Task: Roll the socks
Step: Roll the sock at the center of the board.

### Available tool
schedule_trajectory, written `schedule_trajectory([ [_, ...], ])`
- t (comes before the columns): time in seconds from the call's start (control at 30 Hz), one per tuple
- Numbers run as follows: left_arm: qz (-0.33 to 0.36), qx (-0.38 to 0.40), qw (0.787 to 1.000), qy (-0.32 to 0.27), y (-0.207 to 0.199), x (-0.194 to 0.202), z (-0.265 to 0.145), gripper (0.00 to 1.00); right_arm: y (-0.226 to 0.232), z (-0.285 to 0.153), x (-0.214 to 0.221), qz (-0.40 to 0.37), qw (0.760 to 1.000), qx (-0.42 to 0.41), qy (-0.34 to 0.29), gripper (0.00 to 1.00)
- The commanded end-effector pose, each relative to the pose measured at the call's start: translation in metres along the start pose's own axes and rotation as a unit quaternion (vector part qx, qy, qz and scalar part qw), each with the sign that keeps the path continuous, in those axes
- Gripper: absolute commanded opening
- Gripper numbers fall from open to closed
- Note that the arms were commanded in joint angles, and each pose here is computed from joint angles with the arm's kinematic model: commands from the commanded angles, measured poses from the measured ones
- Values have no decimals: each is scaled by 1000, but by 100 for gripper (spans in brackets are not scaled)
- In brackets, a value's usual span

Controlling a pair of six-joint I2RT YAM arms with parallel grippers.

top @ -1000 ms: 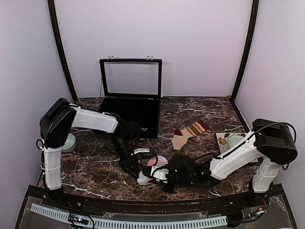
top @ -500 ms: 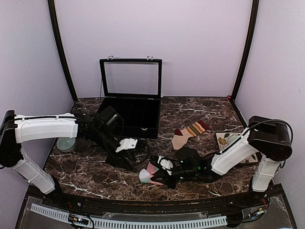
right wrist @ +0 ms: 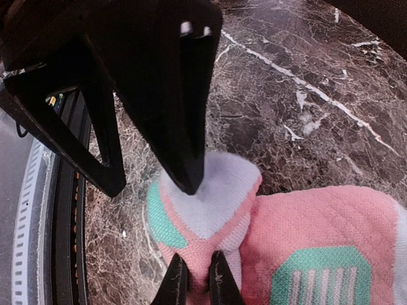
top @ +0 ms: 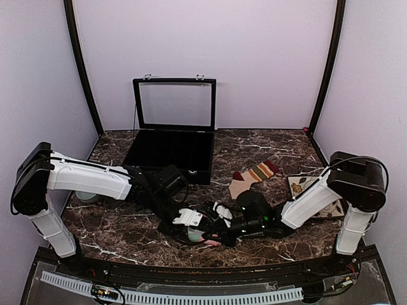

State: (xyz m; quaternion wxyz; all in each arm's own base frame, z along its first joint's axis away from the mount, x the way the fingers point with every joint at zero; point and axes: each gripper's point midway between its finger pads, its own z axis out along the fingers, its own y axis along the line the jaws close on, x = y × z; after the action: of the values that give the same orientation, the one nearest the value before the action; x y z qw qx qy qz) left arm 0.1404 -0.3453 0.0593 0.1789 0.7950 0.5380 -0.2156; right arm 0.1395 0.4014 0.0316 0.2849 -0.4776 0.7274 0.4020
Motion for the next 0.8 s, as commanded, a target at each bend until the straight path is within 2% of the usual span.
schedule_trajectory([
  [0.0, 21, -36, 999, -17, 12, -14, -1, 50, -23, -10, 99, 79, 983, 45, 158, 0],
  [0.37, 46, -23, 998, 31, 8, 5, 33, 53, -27, -14, 97, 106, 982, 37, 150, 0],
  [0.53, 42, -40, 997, 54, 19, 13, 44, 53, -25, -12, 96, 110, 982, 30, 151, 0],
  [0.6, 45, -36, 996, 62, 18, 19, 48, 44, -25, -11, 95, 111, 982, 27, 150, 0],
  [0.63, 46, -33, 996, 65, 18, 21, 51, 34, -25, -11, 94, 111, 982, 27, 149, 0],
  [0.7, 39, -29, 996, 76, 18, 26, 55, 6, -25, -12, 92, 111, 983, 29, 145, 0],
  [0.73, 34, -26, 996, 80, 17, 28, 57, 0, -26, -13, 90, 112, 983, 31, 141, 1],
  [0.77, 29, -21, 996, 81, 16, 28, 58, 0, -26, -13, 87, 110, 984, 32, 134, 1],
])
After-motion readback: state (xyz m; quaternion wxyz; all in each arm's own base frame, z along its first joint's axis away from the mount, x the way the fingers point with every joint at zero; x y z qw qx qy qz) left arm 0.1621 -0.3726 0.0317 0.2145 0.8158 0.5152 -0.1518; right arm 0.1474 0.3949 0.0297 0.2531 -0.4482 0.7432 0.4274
